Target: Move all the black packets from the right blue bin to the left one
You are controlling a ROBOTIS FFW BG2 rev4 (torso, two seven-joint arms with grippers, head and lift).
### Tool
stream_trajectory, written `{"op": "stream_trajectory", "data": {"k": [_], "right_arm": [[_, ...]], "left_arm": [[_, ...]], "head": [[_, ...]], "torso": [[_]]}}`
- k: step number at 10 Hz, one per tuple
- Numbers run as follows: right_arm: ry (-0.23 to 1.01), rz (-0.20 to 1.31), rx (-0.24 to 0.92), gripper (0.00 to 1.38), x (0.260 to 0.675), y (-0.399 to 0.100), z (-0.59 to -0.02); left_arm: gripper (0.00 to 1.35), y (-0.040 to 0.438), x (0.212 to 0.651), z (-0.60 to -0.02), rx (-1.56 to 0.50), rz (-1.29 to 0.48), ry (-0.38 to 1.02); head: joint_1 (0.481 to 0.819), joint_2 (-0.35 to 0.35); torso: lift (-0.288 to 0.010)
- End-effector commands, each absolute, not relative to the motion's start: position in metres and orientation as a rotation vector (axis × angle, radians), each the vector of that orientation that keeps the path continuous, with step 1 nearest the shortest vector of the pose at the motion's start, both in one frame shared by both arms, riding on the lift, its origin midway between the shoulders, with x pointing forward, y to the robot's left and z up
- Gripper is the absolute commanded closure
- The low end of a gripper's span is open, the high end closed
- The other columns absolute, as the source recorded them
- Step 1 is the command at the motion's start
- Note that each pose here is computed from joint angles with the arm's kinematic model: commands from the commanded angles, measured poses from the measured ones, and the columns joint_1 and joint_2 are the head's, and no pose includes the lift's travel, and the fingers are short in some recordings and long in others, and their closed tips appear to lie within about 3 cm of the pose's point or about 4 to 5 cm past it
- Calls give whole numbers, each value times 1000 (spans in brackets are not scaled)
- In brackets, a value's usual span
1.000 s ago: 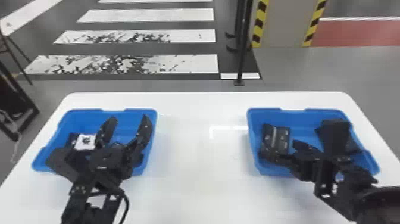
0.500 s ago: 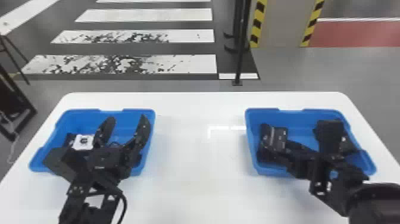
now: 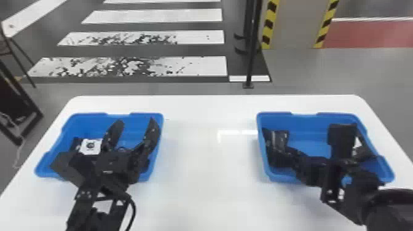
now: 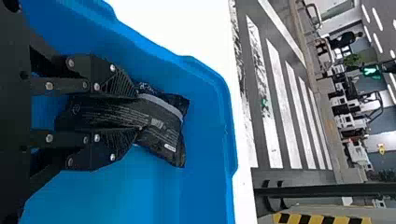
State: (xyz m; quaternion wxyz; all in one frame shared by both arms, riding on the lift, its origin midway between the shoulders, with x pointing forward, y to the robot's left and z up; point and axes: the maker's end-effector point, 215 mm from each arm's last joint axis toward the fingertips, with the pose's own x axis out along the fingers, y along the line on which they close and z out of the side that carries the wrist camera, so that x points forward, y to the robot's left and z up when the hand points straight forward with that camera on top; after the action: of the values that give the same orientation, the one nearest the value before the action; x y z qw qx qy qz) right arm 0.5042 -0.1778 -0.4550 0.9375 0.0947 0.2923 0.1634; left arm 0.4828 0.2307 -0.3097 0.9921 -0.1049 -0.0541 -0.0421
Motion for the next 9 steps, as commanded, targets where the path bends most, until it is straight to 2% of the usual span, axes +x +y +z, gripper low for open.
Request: {"op": "stream_trajectory", "data": {"k": [1, 4, 6, 7, 9], "right_arm": [[595, 361, 225, 1145, 499, -167, -448], [537, 353, 223, 1148, 493, -183, -421], [463, 346, 227, 1148, 495, -209, -395], [409, 375, 262, 1148, 506, -223, -385], [255, 570, 276, 1148, 534, -212, -342]], "left_arm": [[309, 231, 483, -310, -214, -84, -108], [309, 230, 482, -307, -224, -85, -119], [309, 230, 482, -306, -233, -85, -123], [309, 229, 482, -306, -236, -87, -122], [309, 221, 482, -307, -300, -100, -118]], "head": [[695, 60], [695, 72], [695, 50], [695, 43], [695, 18]], "torso": [[-168], [-168], [-168], [-168], [-168]]}}
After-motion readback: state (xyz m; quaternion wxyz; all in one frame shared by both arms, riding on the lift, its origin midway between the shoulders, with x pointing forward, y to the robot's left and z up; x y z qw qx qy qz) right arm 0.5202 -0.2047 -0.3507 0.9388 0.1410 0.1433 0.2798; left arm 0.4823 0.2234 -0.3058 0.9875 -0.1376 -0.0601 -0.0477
